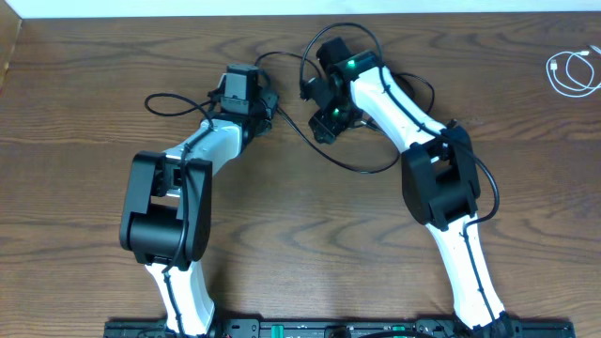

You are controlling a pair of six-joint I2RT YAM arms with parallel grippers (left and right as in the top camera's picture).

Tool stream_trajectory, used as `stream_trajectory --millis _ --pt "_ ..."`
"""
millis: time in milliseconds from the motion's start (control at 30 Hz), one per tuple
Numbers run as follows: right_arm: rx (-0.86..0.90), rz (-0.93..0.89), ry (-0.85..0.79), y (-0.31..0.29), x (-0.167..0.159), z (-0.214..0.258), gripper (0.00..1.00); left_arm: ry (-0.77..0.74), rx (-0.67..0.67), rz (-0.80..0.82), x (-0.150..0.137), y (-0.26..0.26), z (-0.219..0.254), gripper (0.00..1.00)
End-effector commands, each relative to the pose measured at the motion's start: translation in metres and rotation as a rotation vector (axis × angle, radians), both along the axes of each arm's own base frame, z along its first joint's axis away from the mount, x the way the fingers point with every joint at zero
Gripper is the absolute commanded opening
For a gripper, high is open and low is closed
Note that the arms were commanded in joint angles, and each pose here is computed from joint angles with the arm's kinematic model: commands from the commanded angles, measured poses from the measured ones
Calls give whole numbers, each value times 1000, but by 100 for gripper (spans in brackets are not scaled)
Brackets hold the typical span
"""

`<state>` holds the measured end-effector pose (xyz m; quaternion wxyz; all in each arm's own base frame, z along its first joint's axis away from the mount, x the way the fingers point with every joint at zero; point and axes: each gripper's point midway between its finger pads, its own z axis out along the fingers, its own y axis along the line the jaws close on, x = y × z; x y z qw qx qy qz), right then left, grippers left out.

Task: Untangle cables

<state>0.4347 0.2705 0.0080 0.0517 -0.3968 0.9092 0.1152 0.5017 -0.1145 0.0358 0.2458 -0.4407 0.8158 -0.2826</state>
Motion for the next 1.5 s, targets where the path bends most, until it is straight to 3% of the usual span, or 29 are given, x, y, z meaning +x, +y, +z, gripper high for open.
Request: stream_trajectory --millis 0,367,600,967,1300,1467 --pt "-7 78 54 13 -22 -15 66 12 -45 -23 -2 -4 0 8" --pt "15 121 114 26 -44 -13 66 7 -86 -60 -3 -13 3 8" --pt "-112 47 12 16 -24 -23 62 2 -112 -84 -3 -19 6 8" --pt "-294 79 -59 20 -36 -36 52 7 -119 -92 -4 -21 5 8" --pt "-284 -6 -40 5 -26 -36 34 60 -111 -89 -13 -19 -3 9" --pt "-280 -77 -37 -6 -17 -36 16 45 -65 -141 -15 -18 -5 25"
